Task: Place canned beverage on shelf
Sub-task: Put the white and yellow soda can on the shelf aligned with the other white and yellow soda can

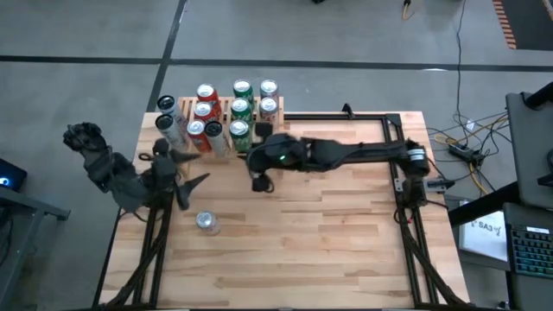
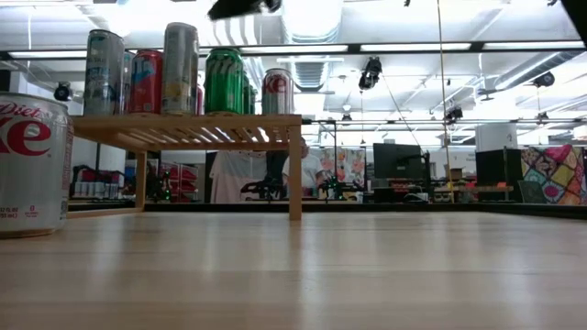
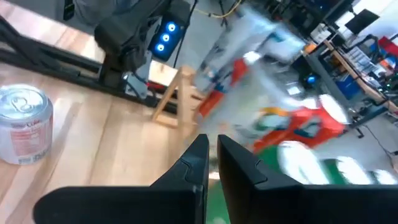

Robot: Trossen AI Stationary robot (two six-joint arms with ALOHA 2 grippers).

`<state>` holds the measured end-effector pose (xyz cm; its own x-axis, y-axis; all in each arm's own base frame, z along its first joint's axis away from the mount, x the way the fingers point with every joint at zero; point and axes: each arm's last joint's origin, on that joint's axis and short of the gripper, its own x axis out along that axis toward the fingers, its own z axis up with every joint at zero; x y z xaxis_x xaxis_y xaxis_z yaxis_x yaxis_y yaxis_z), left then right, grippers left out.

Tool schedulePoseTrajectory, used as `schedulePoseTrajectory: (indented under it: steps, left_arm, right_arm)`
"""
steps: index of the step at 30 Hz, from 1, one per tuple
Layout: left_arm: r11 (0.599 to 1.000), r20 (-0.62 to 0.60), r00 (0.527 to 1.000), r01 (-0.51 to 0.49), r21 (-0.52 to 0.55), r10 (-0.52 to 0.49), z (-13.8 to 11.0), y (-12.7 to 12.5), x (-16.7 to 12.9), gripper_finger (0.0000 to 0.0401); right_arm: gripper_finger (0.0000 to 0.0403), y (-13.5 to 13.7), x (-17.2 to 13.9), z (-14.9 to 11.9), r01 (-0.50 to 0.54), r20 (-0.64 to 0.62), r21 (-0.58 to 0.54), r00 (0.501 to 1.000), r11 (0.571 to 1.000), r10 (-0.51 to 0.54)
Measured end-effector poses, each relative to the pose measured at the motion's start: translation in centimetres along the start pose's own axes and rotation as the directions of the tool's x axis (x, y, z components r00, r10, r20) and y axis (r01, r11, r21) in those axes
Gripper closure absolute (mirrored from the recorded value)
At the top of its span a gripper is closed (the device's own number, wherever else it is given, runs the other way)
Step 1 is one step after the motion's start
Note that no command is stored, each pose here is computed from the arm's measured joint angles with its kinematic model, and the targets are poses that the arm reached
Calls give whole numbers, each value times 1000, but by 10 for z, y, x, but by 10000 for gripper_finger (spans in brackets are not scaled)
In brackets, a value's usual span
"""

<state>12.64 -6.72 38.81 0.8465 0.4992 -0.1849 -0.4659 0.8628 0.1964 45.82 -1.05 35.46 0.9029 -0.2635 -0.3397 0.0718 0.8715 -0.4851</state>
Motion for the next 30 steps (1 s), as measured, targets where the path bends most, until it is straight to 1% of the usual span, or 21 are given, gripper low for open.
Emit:
schedulePoseTrajectory:
  steps: [1, 2, 5, 7, 9, 12, 13, 14, 16, 19, 22, 26, 30]
  left_arm:
    - [998, -45, 998, 44, -38, -46, -5, 0, -2, 152]
    - [996, -88, 994, 56, -75, -63, -12, 0, -3, 166]
    - [993, -191, 980, 30, -118, -52, -35, -8, 1, 220]
    - [994, -240, 969, 24, -109, -50, -49, -17, 7, 262]
    - [997, -256, 966, 11, -82, -32, -59, -25, 12, 307]
    - [999, -262, 965, -32, -24, 25, -71, -34, 19, 374]
    - [998, -257, 965, -54, -13, 49, -73, -36, 21, 387]
    - [997, -248, 966, -79, -6, 75, -73, -37, 24, 393]
    - [993, -244, 963, -118, 5, 116, -74, -37, 29, 391]
    - [987, -259, 952, -161, 29, 163, -75, -35, 37, 398]
    - [975, -274, 935, -215, 62, 224, -75, -27, 46, 400]
    - [957, -290, 912, -266, 116, 289, -74, -16, 56, 401]
    - [949, -296, 903, -281, 143, 312, -72, -10, 60, 401]
  right_arm:
    - [381, -5, -9, 4, 0, 6, 2, 1000, 1000, 0]
    - [381, -11, -19, 8, 3, 12, 7, 1000, 1000, -3]
    - [381, -31, -44, 19, 34, 60, 38, 998, 999, -36]
    - [381, -44, -56, 24, 28, 106, 55, 994, 998, -33]
    - [381, -55, -62, 25, 17, 146, 76, 989, 997, -28]
    - [381, -69, -62, 24, 1, 191, 108, 981, 994, -21]
    - [381, -74, -61, 24, -8, 206, 118, 978, 993, -17]
    - [381, -79, -60, 25, -17, 231, 123, 973, 992, -12]
    - [381, -88, -55, 26, -34, 280, 130, 960, 991, -3]
    - [381, -97, -45, 26, -44, 319, 127, 948, 991, 2]
    - [381, -102, -31, 24, -53, 335, 115, 942, 992, 11]
    - [381, -108, -21, 23, -33, 348, 95, 937, 995, -2]
    - [381, -112, -17, 20, -20, 342, 80, 940, 997, -8]
